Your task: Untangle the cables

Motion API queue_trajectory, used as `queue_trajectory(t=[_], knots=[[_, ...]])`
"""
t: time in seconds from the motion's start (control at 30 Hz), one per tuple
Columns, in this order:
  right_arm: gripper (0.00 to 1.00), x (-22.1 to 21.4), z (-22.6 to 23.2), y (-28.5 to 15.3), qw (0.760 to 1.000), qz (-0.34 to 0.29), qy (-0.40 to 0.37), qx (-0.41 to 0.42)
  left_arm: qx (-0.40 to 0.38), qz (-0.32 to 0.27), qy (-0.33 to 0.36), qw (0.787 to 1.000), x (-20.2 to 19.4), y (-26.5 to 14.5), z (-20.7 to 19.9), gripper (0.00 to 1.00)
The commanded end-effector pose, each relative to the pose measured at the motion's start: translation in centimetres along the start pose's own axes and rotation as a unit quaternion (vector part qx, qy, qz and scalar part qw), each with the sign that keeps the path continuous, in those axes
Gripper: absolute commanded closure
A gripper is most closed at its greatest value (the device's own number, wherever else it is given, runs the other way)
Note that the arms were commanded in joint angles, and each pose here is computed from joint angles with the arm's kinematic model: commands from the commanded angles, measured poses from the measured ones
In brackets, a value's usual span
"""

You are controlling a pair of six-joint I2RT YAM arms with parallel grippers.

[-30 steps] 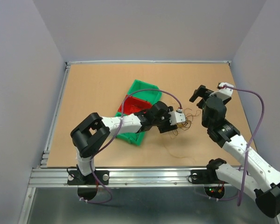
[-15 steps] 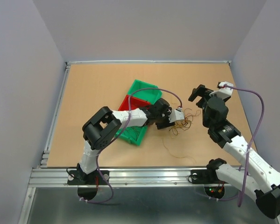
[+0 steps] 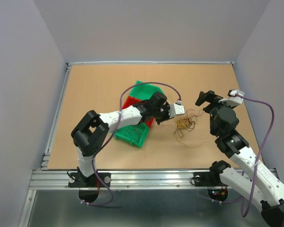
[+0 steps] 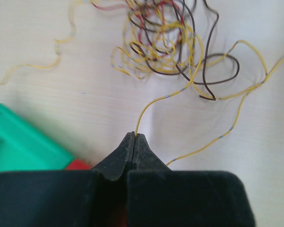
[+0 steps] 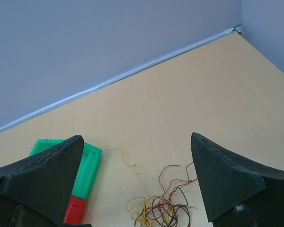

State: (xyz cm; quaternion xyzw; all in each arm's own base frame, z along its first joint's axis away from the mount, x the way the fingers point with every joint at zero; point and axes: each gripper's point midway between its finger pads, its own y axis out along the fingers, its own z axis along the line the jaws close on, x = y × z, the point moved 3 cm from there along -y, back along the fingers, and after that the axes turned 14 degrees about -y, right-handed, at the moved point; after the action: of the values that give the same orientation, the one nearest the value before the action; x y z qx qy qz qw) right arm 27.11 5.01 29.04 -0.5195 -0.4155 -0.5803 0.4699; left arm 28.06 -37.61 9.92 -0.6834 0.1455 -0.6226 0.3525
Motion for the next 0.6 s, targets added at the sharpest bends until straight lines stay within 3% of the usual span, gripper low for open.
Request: queue_trajectory(t=[0.0,0.13,0.27,0.57], knots=[[0.0,1.3,-0.1,-0.4,0.999,-0.038,0.024,0.008,0.026,-0.094,-0.004,0.995,6.1,-5.6,0.7,1.0],[0.0,0.9,1.3,-0.4,0.998,-0.04,0.006,0.057,0.059,-0.139,-0.003,0.989,9.9,-8.9,1.6,1.0],[0.0,0.8,4.8,-0.1,0.985,-0.062,-0.01,0.159,0.087,-0.177,0.001,0.98,15.0,-12.8,2.5,1.0],[0.0,-2.1,6.9,4.4,0.99,-0.027,-0.037,0.133,0.197,-0.225,-0.004,0.954,24.1,-19.1,6.6,1.0]])
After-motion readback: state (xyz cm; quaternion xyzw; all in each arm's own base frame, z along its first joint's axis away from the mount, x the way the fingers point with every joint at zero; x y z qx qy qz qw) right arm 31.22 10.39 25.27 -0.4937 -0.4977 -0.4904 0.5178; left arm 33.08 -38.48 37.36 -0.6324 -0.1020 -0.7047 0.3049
